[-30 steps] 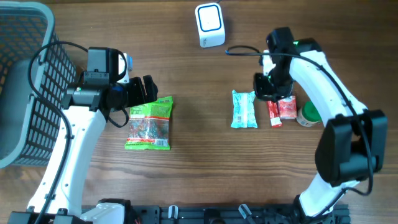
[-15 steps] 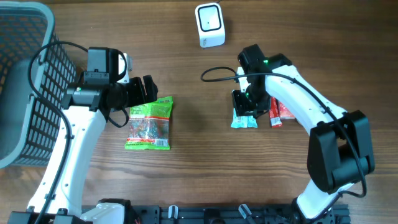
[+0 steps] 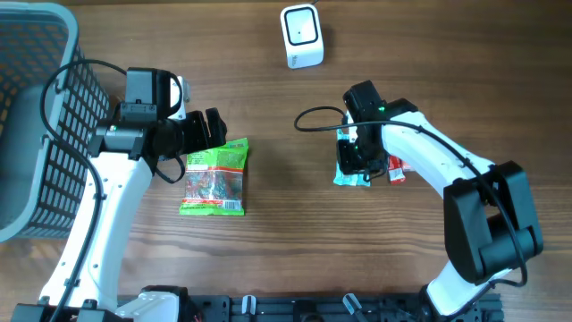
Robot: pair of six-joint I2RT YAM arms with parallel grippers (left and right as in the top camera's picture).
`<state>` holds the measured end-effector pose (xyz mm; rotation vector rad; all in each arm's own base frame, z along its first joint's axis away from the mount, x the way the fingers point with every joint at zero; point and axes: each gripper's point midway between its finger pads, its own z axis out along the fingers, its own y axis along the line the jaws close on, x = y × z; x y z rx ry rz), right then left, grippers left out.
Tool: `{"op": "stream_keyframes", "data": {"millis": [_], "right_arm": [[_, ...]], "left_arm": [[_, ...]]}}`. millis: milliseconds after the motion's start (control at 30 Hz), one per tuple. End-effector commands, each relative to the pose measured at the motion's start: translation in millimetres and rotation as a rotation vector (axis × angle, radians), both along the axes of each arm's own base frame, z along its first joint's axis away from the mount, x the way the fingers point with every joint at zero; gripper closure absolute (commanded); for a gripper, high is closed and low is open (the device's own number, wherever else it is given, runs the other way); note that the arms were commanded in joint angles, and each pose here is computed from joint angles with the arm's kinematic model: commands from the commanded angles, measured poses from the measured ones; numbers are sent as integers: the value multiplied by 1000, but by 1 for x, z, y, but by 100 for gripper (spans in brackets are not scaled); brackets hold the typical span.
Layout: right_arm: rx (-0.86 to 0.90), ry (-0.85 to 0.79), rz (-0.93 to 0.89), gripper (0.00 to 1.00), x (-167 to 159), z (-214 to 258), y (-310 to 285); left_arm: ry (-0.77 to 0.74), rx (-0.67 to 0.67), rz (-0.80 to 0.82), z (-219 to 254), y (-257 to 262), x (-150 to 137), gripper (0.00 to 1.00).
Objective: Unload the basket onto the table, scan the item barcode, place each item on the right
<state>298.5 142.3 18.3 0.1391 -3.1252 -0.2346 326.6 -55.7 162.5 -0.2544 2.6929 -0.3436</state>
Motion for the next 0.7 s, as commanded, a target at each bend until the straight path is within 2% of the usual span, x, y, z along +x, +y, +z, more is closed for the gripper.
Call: {"op": "stream_keyframes", "data": {"millis": [0,267,400,500,667], "right_arm": [[-76,24,-10,66,-8,-16,-15],[-74,10,-42,66,-10,-26,-15],[-76,9,-48,55,-15,-35,-15],[-69,21,-27,52,-19,-34,-14],[-34,-23,33,44,-8,-2,-6]], "left_arm": [[-2,-10,-4,1,-3,1,0],[-2,-10,-4,1,-3,1,0],[-2,-10,-4,1,-3,1,0],[-2,-10,-4,1,-3,1,0],[-2,-10,-4,1,-3,1,0]]}}
